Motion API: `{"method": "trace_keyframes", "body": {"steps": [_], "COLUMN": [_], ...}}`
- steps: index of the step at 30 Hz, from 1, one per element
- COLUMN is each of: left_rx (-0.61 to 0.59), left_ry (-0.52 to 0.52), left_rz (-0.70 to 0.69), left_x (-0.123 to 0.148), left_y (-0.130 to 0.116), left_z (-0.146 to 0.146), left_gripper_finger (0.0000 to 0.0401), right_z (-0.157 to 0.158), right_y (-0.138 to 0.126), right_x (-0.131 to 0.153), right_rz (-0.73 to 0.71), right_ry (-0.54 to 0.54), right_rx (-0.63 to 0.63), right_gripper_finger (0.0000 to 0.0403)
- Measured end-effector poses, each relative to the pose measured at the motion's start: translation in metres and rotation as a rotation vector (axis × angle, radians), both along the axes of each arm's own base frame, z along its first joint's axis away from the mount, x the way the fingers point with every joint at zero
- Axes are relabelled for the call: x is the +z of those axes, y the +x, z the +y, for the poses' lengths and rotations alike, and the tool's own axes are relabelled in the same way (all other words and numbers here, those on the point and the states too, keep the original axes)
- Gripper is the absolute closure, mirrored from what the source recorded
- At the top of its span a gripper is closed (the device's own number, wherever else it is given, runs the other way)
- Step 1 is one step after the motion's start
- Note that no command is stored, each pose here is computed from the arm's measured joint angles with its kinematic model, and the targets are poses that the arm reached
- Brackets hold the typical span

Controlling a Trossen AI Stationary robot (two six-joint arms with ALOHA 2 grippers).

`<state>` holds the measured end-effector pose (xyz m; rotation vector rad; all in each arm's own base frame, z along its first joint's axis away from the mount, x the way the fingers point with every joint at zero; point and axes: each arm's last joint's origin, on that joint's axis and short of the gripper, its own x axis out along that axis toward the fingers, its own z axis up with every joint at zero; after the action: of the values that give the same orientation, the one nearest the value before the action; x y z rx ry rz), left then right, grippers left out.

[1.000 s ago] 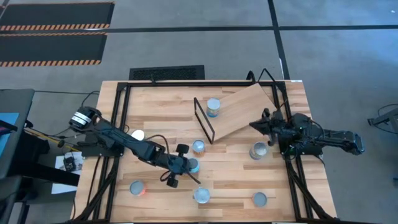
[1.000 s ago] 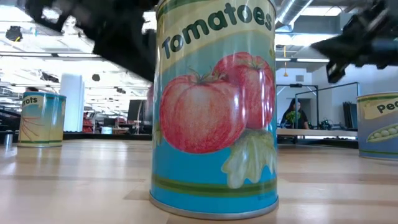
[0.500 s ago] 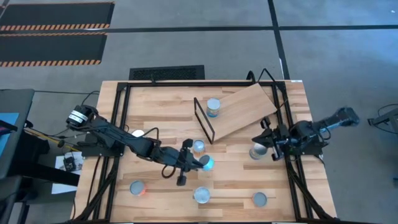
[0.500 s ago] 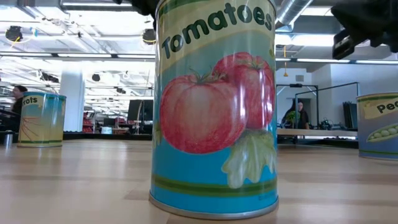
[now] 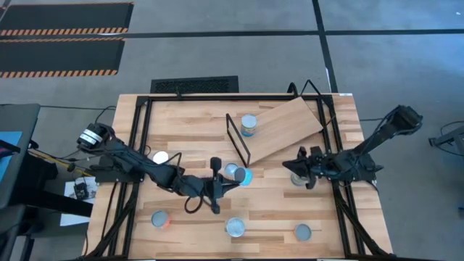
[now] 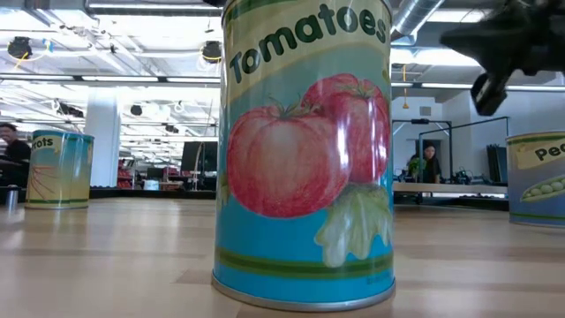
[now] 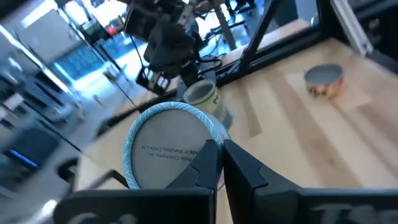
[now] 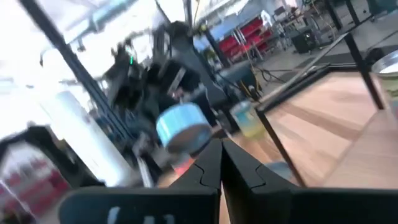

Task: Pick and place cans onto a shelf
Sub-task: Put the canned salmon onto the shelf

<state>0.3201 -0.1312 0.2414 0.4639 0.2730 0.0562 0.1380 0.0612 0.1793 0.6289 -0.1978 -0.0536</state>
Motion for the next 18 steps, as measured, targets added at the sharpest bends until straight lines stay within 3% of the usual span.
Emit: {"method": "trace_keyframes", "body": {"steps": [6, 12, 18], "left_rx": [-0.001, 0.003, -0.026], "left_ry": [0.164, 0.216, 0.251], "left_rz": [0.011, 0.012, -0.039], "left_x": [0.001, 0.001, 0.007], "left_y": [-0.003, -0.004, -0.007], "left_z": [-0.005, -0.007, -0.017], "left_gripper_finger": [0.0401, 0.0401, 0.0401], "right_z": [0.008, 0.02, 0.029], "right_y": [0.039, 0.084, 0.108], "right_x": [0.003, 0.017, 0.013], "right_rz": [-0.01, -0.077, -0.102], "right_ry": [0.109, 0.142, 0.161], "right_rx": [0.034, 0.107, 0.168], "right_gripper_finger": [0.0311, 0.0245, 0.0224]}}
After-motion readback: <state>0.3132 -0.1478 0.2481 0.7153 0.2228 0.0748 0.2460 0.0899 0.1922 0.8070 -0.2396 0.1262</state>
